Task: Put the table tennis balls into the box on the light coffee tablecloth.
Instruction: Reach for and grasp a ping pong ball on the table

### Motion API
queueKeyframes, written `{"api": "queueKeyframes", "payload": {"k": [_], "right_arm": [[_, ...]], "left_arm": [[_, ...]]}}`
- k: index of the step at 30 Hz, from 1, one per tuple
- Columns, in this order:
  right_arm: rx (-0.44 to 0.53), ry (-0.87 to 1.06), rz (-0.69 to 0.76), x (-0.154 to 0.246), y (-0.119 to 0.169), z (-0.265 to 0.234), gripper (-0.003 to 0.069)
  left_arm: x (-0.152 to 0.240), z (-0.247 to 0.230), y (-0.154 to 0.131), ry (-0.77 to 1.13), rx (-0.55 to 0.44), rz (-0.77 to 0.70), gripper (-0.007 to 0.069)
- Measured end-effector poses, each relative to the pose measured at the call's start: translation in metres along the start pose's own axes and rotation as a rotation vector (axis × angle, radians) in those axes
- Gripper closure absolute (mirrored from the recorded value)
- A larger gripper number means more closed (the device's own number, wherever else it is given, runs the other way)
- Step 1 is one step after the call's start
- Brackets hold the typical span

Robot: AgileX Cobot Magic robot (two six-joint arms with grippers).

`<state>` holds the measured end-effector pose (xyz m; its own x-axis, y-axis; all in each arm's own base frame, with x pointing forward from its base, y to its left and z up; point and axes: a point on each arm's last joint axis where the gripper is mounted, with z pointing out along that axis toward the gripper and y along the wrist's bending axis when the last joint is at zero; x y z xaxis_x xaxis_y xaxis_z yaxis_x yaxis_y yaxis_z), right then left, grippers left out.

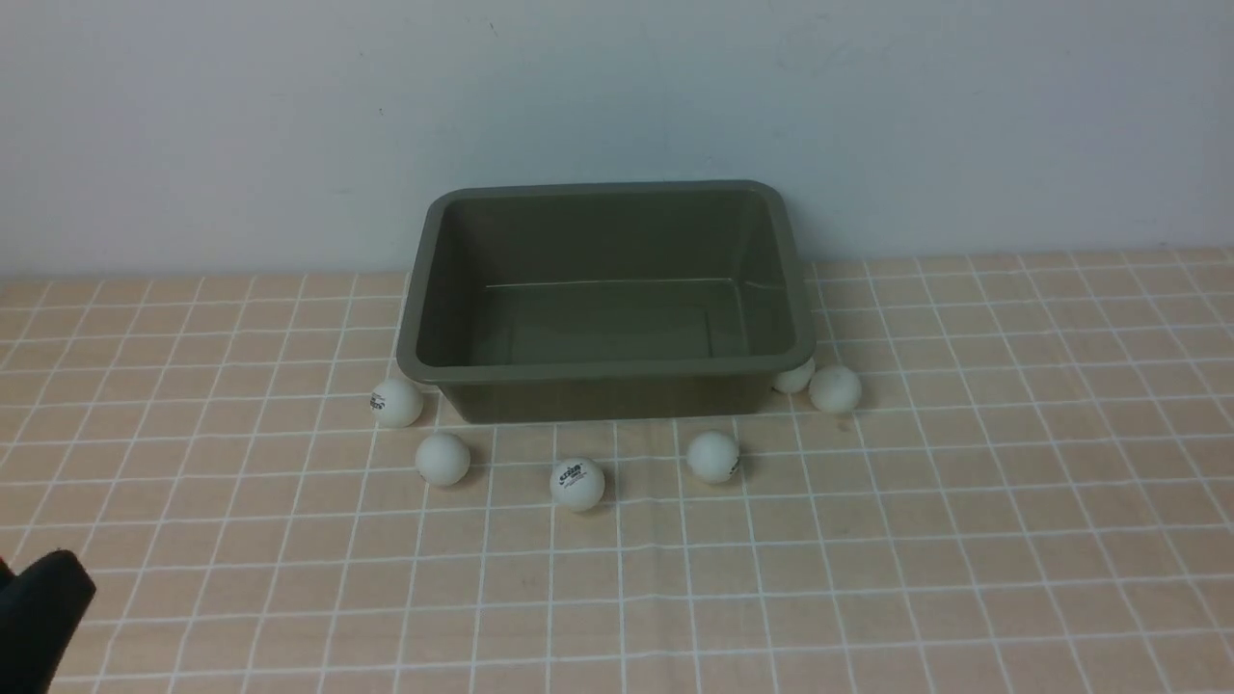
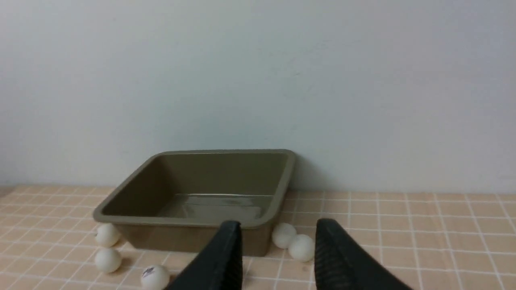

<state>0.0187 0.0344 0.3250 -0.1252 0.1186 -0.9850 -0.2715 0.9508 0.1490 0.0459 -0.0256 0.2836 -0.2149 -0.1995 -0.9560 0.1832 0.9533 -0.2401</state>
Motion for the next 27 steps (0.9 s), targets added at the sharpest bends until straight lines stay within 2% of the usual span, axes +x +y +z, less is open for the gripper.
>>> {"api": "queueKeyframes", "payload": {"k": [5, 8, 10, 12, 16, 18, 22, 27], "right_arm": [[-0.135, 0.182, -0.111, 0.007, 0.002, 0.02, 0.0419], [-0.176, 0.253, -0.143, 0.008, -0.001, 0.034, 0.0414], [-0.196, 0.302, -0.168, 0.006, -0.004, 0.043, 0.0393], [-0.219, 0.358, -0.183, 0.001, -0.009, 0.057, 0.0342], [-0.254, 0.414, -0.219, -0.011, -0.016, 0.08, 0.0233], [-0.283, 0.465, -0.213, -0.019, -0.021, 0.096, 0.0203], [-0.347, 0.569, -0.182, -0.031, -0.032, 0.13, 0.0193], [-0.354, 0.668, -0.176, -0.031, -0.054, 0.176, 0.0193]], "left_arm": [[-0.013, 0.014, -0.004, 0.193, 0.049, 0.083, 0.0379], [-0.02, 0.022, -0.004, 0.253, 0.077, 0.182, 0.0376], [-0.023, 0.026, -0.003, 0.276, 0.091, 0.24, 0.036], [-0.024, 0.031, -0.002, 0.298, 0.1, 0.278, 0.0327], [-0.023, 0.039, 0.001, 0.333, 0.107, 0.28, 0.0276], [-0.023, 0.041, 0.002, 0.334, 0.107, 0.279, 0.0267], [-0.027, 0.043, 0.003, 0.29, 0.089, 0.27, 0.0262], [-0.029, 0.044, 0.003, 0.273, 0.091, 0.271, 0.0262]]}}
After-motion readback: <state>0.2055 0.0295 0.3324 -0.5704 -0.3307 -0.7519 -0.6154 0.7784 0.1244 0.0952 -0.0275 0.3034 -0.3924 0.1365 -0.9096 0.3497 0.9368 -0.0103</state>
